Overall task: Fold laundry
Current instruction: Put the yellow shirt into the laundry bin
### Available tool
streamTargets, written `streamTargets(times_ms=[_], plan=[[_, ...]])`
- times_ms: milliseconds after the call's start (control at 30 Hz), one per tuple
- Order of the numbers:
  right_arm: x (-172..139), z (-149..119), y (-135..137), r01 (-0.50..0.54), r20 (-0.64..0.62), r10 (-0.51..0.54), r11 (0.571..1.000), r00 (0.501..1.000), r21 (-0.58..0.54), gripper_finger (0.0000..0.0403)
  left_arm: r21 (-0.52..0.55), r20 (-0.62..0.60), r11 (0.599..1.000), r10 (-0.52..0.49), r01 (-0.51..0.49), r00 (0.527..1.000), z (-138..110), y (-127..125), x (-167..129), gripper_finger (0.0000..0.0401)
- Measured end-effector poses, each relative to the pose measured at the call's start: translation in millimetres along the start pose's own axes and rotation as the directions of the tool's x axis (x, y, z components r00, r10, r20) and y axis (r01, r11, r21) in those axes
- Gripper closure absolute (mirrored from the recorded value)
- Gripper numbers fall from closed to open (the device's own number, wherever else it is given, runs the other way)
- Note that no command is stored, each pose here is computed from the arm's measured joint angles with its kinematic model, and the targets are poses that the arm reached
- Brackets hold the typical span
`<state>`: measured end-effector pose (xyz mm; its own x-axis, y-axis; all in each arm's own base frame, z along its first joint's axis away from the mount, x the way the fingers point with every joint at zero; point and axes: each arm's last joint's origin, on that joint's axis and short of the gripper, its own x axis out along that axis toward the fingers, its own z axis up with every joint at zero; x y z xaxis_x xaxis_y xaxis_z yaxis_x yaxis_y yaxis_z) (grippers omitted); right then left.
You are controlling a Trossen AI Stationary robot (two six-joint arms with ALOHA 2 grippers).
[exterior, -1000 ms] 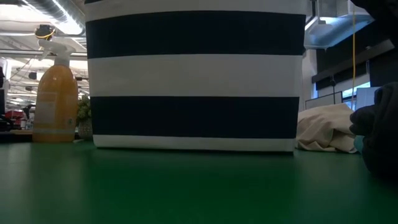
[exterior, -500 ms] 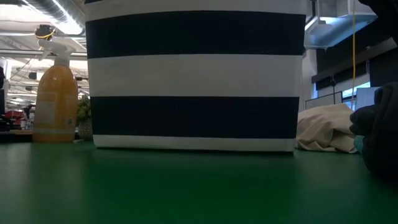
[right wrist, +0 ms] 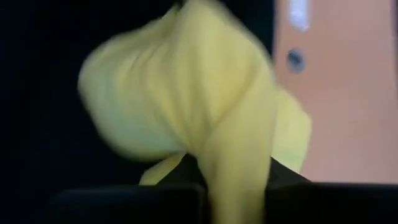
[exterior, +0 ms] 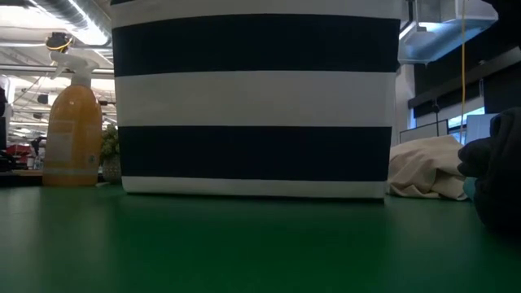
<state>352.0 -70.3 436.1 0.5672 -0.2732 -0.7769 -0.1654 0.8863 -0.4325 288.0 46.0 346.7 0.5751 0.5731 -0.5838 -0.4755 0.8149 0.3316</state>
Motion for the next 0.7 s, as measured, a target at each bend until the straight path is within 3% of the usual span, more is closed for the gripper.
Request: streamTargets(times_ms=[133,467,700], plan=[[-2,-9,6,-0.085,-0.077,0.083,0.996,0.994,-0.022,0.0366,0.011,0.002,1.000,0.015,-0.015,1.000,-1,12,-9,0.0397],[-2,-7,9,-0.185,-0.016,0.185,0.983,0.983,-0.006,0.0370,0.074,0.011,0.994,0.076,-0.077,0.997,-4,37,-22,0.0399],[8,-6,6,-0.151,-0.046,0.151,0.988,0.987,0.018,0.0373,0.161,-0.007,0.981,0.115,-0.113,0.993,-5,50,-18,0.0399]])
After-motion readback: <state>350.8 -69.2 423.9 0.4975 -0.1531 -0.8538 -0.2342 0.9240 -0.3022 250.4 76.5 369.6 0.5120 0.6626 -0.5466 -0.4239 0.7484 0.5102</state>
